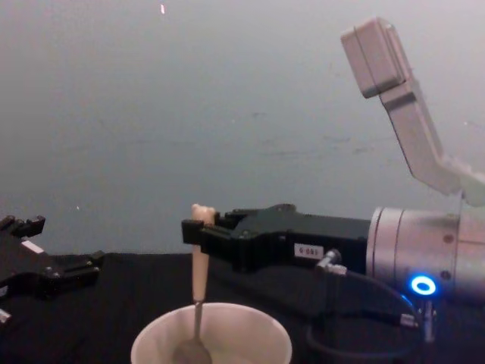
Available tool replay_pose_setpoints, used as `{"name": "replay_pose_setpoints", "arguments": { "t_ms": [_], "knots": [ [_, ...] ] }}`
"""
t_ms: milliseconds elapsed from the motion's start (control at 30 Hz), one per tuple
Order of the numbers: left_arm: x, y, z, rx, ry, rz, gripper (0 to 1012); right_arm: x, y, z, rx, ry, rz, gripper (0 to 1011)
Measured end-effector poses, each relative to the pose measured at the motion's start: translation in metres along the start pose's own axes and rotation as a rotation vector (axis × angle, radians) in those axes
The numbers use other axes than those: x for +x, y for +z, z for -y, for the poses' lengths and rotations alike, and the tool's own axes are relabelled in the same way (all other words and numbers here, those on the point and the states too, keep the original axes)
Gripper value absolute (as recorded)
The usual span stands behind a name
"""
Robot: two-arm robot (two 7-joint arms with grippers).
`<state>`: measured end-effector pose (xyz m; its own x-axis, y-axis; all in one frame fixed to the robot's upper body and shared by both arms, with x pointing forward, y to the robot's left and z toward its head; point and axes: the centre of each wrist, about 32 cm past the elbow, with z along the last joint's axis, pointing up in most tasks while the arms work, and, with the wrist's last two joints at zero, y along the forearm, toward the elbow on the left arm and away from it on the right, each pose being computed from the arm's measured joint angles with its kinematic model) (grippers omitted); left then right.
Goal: Pick up the stirring spoon with one hand, stir inside the cup, then place it back in its original position.
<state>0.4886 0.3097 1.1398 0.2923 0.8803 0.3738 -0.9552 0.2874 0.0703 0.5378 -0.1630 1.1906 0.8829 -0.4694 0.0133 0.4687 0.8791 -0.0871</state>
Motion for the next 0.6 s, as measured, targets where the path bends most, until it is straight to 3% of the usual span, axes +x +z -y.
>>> {"name": "replay_pose_setpoints", "arguments": {
  "t_ms": [333,600],
  "knots": [
    [0.0000,0.0000,0.0000,0.000,0.000,0.000,1002,0.012,0.000,0.005,-0.008,-0.061,0.005,214],
    [0.0000,0.0000,0.0000,0.000,0.000,0.000,1001,0.016,-0.001,0.022,-0.015,-0.074,0.016,214]
  ]
}}
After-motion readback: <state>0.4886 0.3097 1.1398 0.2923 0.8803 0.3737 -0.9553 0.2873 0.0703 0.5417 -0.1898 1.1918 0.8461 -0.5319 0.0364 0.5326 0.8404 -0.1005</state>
